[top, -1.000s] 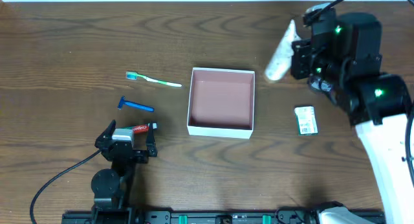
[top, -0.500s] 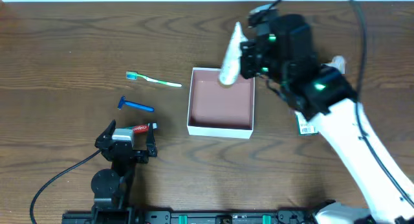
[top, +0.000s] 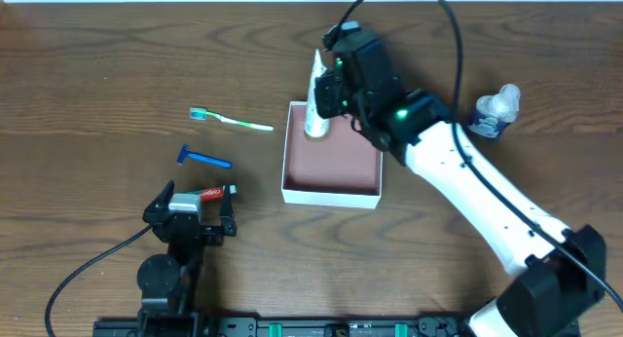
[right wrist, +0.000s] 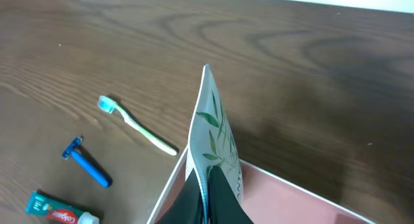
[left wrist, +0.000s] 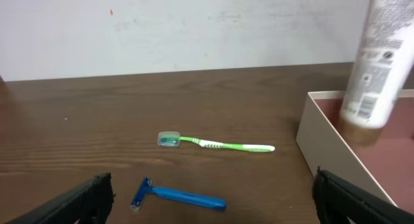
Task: Pack container
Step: 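Lift the Pantene tube and carry it over the box, then lower the tube upright into the box's left corner and release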
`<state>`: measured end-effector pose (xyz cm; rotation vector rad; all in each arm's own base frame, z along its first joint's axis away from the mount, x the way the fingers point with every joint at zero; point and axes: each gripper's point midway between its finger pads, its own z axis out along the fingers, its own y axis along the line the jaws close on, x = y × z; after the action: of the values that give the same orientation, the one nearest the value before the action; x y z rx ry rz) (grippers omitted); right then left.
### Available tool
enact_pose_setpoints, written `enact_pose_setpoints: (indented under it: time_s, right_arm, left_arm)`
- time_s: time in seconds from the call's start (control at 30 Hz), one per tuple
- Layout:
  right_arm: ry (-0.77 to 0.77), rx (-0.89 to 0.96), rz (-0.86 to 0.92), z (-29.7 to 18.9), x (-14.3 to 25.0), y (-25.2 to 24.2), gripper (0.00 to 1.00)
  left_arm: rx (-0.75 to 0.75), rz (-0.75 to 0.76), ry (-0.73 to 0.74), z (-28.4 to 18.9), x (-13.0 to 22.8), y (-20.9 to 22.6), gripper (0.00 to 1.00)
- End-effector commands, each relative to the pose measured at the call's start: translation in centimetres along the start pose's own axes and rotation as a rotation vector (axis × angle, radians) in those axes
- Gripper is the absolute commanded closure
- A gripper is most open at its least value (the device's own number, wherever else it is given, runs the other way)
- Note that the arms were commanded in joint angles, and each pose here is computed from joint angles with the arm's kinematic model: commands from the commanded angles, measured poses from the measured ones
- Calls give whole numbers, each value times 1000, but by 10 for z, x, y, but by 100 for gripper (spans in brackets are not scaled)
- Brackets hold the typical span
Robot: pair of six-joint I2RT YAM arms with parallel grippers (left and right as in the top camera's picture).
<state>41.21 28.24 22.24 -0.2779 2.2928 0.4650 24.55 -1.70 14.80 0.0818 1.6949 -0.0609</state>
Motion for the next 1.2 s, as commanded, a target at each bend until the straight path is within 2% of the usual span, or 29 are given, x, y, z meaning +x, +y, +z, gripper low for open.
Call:
enact_pose_setpoints:
  time_s: [0.0,0.77,0.87,0.9,1.0,1.17]
  right_arm:
    - [-53,6,12,2,-12,11,99]
    - [-94,54,2,37,-10,11,98]
    - [-92,47,-4,37,-8,16,73]
    - [-94,44,-5,37,-8,18,68]
    - [-101,34,-9,37,-9,23,64]
    - [-103,22,-16,36,-8,29,64]
  left_arm:
    - [13,0,53,1,17,-3,2]
    - [13,0,53,1,17,-3,2]
    - [13,0,53,1,17,-3,2]
    - [13,0,53,1,17,-3,2]
    - [13,0,53,1,17,-3,1]
    - [13,0,53,1,17,-3,2]
